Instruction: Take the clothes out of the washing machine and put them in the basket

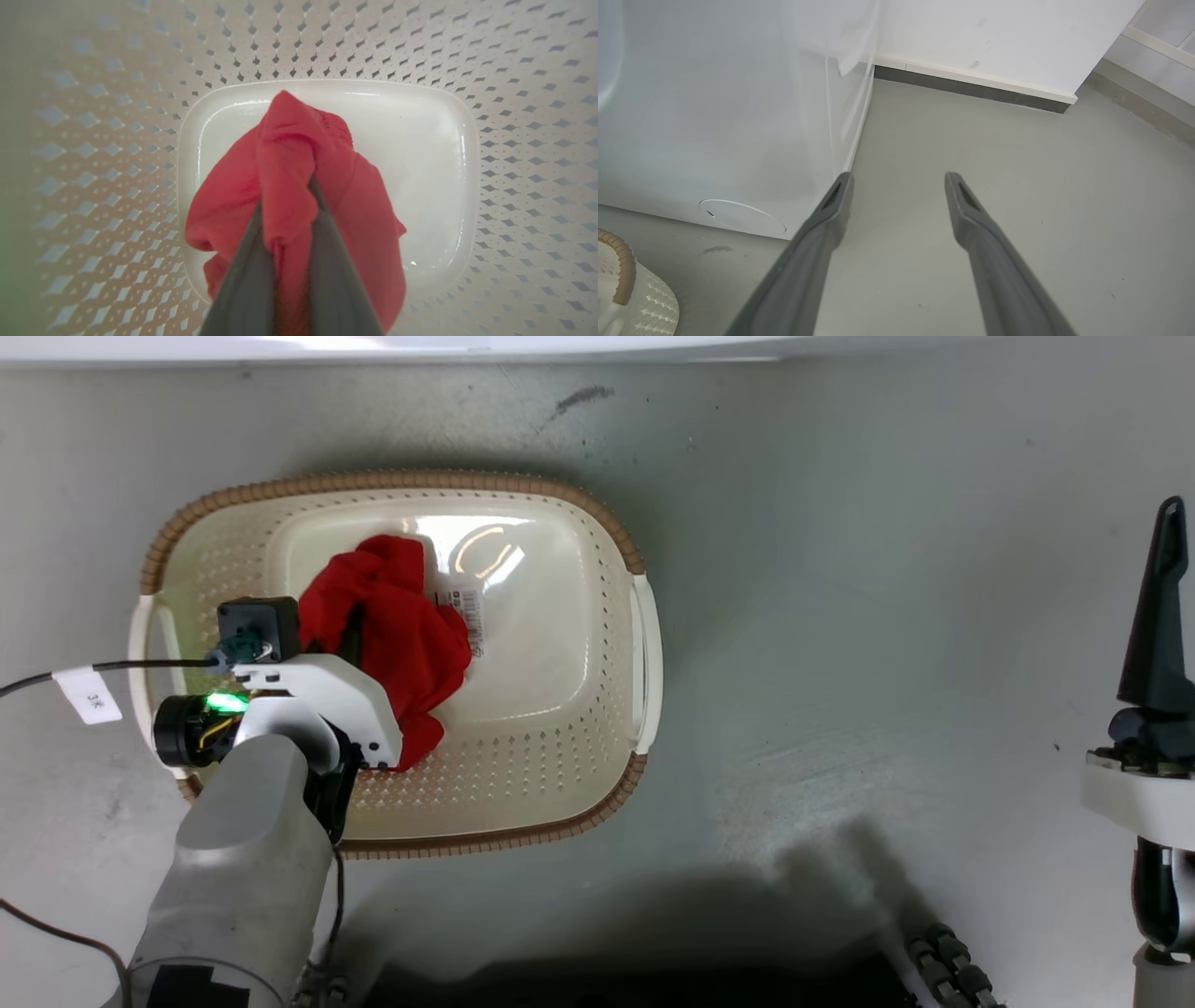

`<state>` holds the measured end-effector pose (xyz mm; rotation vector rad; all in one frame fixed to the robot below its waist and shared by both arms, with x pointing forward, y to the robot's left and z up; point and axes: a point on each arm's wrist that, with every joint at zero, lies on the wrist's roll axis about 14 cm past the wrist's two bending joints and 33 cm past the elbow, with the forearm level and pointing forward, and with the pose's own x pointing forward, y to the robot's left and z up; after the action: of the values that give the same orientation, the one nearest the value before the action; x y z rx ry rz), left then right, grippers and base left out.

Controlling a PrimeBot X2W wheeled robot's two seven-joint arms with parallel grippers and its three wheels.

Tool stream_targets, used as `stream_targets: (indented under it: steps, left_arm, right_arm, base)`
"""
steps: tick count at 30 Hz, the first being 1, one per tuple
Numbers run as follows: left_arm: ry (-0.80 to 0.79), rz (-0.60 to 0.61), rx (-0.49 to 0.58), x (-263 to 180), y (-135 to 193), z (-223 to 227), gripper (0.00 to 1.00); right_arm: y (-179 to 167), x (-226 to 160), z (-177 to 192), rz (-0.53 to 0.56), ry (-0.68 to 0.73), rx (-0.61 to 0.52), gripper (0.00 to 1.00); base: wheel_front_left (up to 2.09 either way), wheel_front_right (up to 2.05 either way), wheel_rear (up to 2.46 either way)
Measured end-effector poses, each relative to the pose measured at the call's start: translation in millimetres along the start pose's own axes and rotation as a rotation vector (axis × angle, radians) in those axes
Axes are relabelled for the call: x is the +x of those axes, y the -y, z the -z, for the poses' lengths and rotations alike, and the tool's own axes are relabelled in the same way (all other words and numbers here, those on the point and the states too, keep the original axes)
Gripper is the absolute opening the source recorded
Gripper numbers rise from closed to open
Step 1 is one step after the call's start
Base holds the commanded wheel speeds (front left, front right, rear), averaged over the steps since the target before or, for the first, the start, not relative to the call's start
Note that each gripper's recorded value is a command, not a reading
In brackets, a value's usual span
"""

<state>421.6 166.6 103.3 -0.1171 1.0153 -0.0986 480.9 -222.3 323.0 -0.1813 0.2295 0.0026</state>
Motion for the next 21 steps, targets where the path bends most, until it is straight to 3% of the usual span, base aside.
stream_targets:
  steps: [3,4,5,21]
  left_arm:
    - [-0.026,0.007,0.001,3.2,3.4,9.4,0.0]
    - [-0.029,0.004,-0.009,3.3,3.6,10.6,0.42]
    - [-0.03,0.003,-0.01,2.7,3.6,10.7,1.0]
    - [0.111,0.024,0.008,-45.6,14.6,-34.0,1.0]
  right_arm:
    - [2.5,0.9,2.9,0.007,-0.004,-0.005,1.0]
    - [3.6,1.1,2.9,0.009,-0.004,-0.006,1.0]
    - [3.8,1.0,2.9,0.01,-0.005,-0.006,1.0]
    - [7.0,-11.7,-34.3,0.017,0.044,0.044,1.0]
  base:
    - [0.0,0.0,0.0]
    - [0.0,0.0,0.0]
    - [0.0,0.0,0.0]
    - [0.0,0.0,0.0]
